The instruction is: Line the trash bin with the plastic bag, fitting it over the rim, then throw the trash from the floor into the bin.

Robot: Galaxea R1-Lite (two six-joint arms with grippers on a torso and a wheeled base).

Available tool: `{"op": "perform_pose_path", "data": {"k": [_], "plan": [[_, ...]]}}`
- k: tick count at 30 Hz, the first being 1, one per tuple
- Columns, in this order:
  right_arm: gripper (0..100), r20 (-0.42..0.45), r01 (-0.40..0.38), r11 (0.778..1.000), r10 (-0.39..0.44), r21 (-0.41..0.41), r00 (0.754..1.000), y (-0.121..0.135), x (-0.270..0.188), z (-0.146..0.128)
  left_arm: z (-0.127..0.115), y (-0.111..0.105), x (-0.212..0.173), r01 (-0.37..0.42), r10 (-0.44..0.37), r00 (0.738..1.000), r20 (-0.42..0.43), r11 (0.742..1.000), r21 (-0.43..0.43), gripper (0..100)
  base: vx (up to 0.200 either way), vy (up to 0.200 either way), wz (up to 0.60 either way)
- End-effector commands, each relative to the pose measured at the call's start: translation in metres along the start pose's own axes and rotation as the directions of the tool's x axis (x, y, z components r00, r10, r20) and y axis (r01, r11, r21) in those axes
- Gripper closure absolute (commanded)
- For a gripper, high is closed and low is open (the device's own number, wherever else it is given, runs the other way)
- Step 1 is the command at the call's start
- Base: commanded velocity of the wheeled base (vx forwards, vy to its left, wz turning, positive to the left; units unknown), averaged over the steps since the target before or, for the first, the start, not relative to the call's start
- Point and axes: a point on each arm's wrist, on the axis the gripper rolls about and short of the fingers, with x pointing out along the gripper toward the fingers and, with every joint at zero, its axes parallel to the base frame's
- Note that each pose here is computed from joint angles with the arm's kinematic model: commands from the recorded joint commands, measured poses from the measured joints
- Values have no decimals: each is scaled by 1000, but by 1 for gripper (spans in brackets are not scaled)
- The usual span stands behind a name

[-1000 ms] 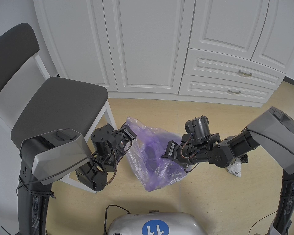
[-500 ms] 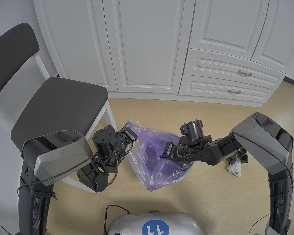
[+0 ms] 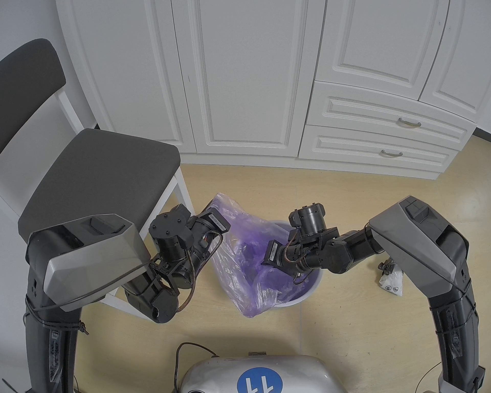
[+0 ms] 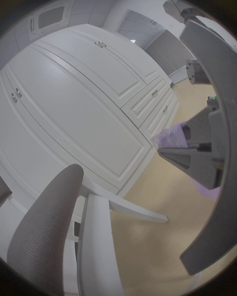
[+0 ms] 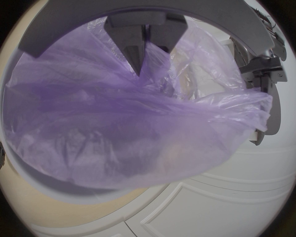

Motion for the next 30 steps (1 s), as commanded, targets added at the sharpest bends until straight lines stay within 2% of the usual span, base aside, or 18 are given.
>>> {"op": "perform_pose_path", "data": {"k": [1,5,16,23,30], "plan": [[100,5,3,1000,-3,10,1000,-2,-3,2,-3,-6,-3,11,-11,1000,-12,1000,-3,100,0,0,0],[100,19,7,1000,-7,8,1000,1,-27,5,-19,4,-1,-8,8,999,-43,1000,7,100,0,0,0],[100,26,55,998,-55,-3,998,-12,-55,7,-32,14,2,-22,22,998,-64,1000,4,100,0,0,0],[100,71,64,998,-64,3,995,-19,-77,23,-40,17,2,-28,29,997,-78,1000,7,100,0,0,0],[100,112,95,992,-86,-79,990,-27,-107,35,-46,15,1,-21,22,996,-92,1000,9,100,0,0,0]]}}
